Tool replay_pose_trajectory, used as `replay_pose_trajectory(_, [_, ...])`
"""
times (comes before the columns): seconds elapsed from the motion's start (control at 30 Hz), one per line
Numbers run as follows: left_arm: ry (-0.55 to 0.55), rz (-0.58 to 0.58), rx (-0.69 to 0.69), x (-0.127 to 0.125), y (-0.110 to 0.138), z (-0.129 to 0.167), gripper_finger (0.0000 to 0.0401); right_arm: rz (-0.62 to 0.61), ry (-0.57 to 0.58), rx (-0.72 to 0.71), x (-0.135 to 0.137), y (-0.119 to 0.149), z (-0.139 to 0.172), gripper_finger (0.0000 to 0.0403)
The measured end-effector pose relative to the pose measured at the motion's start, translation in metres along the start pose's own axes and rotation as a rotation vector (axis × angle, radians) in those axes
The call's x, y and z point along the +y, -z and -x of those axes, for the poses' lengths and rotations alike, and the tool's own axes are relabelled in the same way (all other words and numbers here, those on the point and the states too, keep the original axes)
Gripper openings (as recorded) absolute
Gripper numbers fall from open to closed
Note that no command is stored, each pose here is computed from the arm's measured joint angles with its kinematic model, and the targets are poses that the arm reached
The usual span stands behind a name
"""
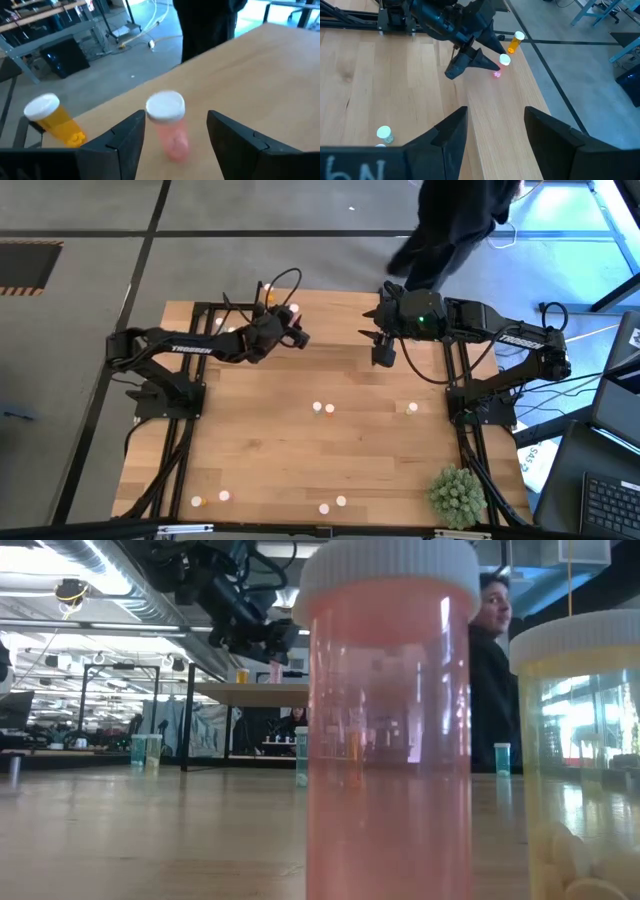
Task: Pick and place medicine bottles onto shelf by color
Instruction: Put the top right pink pill bottle on the shelf
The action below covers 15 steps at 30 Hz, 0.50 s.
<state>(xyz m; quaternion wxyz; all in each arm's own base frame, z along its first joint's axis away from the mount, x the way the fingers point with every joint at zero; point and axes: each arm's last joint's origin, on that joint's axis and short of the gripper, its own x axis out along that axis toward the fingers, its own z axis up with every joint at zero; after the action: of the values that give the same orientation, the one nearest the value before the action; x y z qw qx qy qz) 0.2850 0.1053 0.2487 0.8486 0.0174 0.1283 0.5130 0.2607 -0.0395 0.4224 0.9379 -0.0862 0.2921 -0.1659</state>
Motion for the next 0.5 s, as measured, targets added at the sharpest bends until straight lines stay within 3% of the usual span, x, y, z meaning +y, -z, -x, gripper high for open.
replay_pose_trajectory(0.27, [0.05,-0.006,0.019,-0.009,0.002,0.012,0.0208,0.0,0.0,0.0,0.0,0.0,0.0,0.0198])
replay_pose_trajectory(0.5, [0.032,-0.013,0.015,-0.011,0.002,0.016,0.0208,0.0,0.0,0.0,0.0,0.0,0.0,0.0198])
